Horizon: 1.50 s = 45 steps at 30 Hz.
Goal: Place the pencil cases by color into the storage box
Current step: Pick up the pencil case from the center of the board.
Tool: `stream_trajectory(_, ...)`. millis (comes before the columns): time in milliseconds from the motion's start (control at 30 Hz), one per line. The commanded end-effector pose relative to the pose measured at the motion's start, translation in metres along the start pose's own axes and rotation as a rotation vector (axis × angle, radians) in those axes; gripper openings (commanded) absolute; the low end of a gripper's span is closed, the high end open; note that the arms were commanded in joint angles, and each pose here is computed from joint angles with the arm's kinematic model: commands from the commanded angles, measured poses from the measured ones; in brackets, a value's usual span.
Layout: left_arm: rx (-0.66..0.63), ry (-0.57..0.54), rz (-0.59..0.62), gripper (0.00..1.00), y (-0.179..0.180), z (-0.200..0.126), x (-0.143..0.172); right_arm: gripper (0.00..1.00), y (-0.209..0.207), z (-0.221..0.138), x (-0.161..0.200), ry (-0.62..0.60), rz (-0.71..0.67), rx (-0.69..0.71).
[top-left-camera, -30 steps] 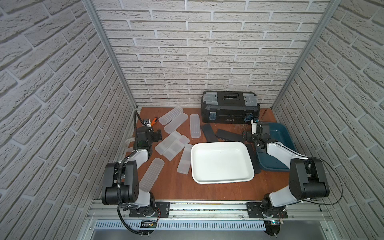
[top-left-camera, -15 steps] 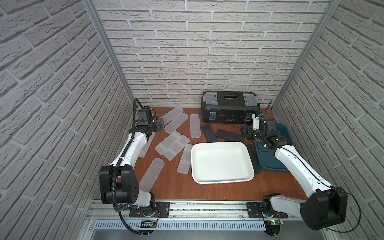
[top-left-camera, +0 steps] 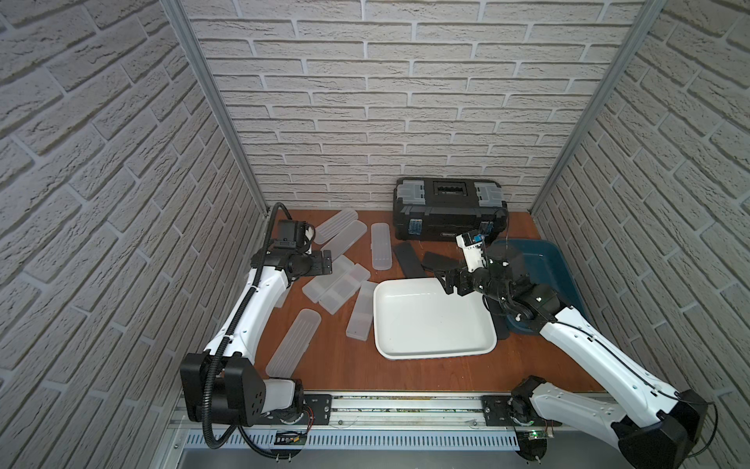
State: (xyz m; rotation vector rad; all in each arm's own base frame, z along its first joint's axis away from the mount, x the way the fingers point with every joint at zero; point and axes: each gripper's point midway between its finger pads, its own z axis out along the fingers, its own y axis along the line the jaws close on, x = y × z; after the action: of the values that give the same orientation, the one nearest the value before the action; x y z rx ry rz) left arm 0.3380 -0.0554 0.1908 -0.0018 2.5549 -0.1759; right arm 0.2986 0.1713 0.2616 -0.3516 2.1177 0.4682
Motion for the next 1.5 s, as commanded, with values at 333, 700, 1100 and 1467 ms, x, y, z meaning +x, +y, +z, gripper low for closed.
stream_trajectory(333, 0.039, 0.187, 0.053, 0.98, -0.056, 0.041, 0.081, 0.93, 0.035, -0.009, -0.031, -0.174, -0.111, -0.133)
stream_trajectory(700, -0.007, 0.209, 0.066, 0.96, -0.071, 0.066, 0.125, 0.93, 0.044, -0.016, -0.041, -0.249, -0.126, -0.166)
stream_trajectory(1100, 0.034, 0.188, 0.083, 0.97, -0.081, 0.070, 0.150, 0.93, 0.052, -0.025, -0.047, -0.302, -0.135, -0.199)
stream_trajectory(1467, 0.066, 0.161, 0.094, 0.96, -0.090, 0.071, 0.164, 0.93, 0.059, -0.033, -0.053, -0.333, -0.132, -0.215)
